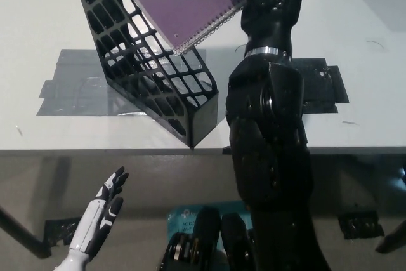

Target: A person hands a notebook to the robot and the robot grabs it with its right hand and places it in the magazine stand kept in the centre of the desk infront of it.

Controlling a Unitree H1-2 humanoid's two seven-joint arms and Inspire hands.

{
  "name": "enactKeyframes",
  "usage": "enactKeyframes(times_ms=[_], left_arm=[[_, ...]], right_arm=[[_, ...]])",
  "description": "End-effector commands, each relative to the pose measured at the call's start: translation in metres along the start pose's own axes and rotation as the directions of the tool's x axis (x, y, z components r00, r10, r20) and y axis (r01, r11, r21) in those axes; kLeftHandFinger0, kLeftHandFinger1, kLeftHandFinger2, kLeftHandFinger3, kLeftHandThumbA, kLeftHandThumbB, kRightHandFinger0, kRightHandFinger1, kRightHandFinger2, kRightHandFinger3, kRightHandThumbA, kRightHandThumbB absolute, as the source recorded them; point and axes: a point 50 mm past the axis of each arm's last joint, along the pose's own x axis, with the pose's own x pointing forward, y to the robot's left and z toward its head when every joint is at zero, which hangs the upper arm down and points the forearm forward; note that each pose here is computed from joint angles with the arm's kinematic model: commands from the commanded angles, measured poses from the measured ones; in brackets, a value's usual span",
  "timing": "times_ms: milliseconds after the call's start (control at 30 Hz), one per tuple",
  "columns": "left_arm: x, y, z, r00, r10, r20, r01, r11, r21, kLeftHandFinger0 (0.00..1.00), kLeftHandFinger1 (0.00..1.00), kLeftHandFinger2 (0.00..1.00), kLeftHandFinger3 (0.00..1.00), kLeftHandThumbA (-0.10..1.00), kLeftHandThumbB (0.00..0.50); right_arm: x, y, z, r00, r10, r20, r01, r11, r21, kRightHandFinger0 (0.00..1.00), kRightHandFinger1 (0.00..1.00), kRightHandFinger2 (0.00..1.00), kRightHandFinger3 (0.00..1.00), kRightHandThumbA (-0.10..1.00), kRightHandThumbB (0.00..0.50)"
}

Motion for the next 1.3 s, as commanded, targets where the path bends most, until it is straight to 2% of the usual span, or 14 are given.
enactKeyframes(times_ms=[0,267,600,767,867,1167,1233,1267], left_arm=[[0.009,0.011,0.011,0.997,0.002,0.079,-0.006,0.999,0.039,1.00,1.00,1.00,1.00,1.00,0.500],[0.012,0.011,0.013,0.996,0.004,0.084,-0.008,0.999,0.044,1.00,1.00,1.00,1.00,1.00,0.500],[0.014,0.012,0.014,0.996,0.008,0.091,-0.012,0.999,0.043,1.00,1.00,1.00,1.00,1.00,0.500],[0.017,0.012,0.015,0.996,0.013,0.093,-0.016,0.999,0.031,1.00,1.00,1.00,1.00,1.00,0.500],[0.018,0.012,0.015,0.995,0.011,0.095,-0.014,0.999,0.029,1.00,1.00,1.00,1.00,1.00,0.500],[0.022,0.014,0.017,0.995,0.003,0.102,-0.005,1.000,0.020,1.00,1.00,1.00,1.00,1.00,0.500],[0.023,0.015,0.017,0.995,0.003,0.103,-0.005,1.000,0.015,1.00,1.00,1.00,1.00,1.00,0.500],[0.024,0.015,0.017,0.995,0.002,0.104,-0.004,1.000,0.015,1.00,1.00,1.00,1.00,1.00,0.500]], right_arm=[[-0.004,0.028,0.009,0.992,0.058,0.111,-0.065,0.996,0.058,0.00,0.00,0.00,0.00,0.89,0.000],[-0.008,0.016,-0.002,0.994,0.050,0.097,-0.055,0.997,0.048,0.00,0.00,0.00,0.00,0.90,0.015],[-0.010,0.009,-0.008,0.995,0.028,0.092,-0.029,0.999,0.014,0.00,0.00,0.00,0.00,0.89,0.001],[-0.014,0.007,-0.015,0.996,0.033,0.081,-0.031,0.999,-0.026,0.00,0.00,0.00,0.00,0.92,0.000],[-0.017,0.008,-0.020,0.997,0.043,0.070,-0.041,0.999,-0.028,0.00,0.00,0.00,0.02,0.91,0.003],[-0.026,0.015,-0.035,0.997,0.076,0.027,-0.074,0.995,-0.064,0.00,0.00,0.00,0.00,0.91,0.000],[-0.027,0.016,-0.038,0.997,0.080,0.020,-0.078,0.995,-0.070,0.00,0.00,0.01,0.02,0.91,0.000],[-0.028,0.017,-0.039,0.997,0.081,0.018,-0.080,0.994,-0.072,0.00,0.00,0.03,0.07,0.89,0.000]])
